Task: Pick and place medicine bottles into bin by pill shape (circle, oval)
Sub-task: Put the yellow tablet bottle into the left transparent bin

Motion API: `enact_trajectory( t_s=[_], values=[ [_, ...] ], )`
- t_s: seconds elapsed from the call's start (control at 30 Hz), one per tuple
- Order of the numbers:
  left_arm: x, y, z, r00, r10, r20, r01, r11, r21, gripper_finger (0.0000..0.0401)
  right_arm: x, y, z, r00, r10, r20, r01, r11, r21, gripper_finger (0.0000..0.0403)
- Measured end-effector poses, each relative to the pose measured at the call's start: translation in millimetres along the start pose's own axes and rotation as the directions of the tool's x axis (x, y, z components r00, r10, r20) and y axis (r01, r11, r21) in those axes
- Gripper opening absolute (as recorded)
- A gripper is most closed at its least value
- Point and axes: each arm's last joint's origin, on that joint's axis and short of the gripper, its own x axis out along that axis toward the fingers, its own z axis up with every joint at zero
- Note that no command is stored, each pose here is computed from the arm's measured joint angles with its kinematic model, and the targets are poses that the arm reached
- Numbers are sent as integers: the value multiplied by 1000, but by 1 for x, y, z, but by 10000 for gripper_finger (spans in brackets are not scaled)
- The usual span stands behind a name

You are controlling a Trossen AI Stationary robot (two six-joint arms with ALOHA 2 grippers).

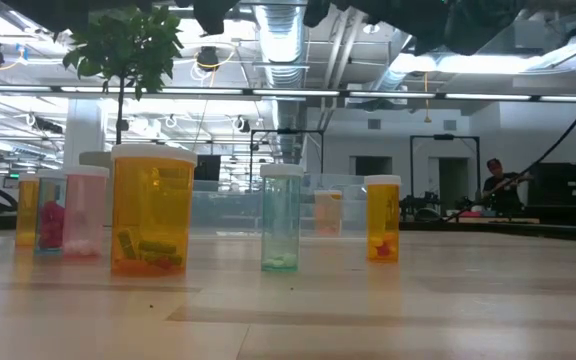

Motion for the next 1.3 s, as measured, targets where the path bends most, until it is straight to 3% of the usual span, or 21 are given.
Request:
enact_trajectory(
  t_s=[0.27,1.3],
  values=[
    [1,6,-2,1000,2,-11,-3,998,-55,202,1,2,1,1000,6,4,-6,1000,-12,88],
    [1,6,-1,1000,-14,0,14,998,-67,200,1,2,2,1000,3,20,-3,1000,-21,88]
  ],
)
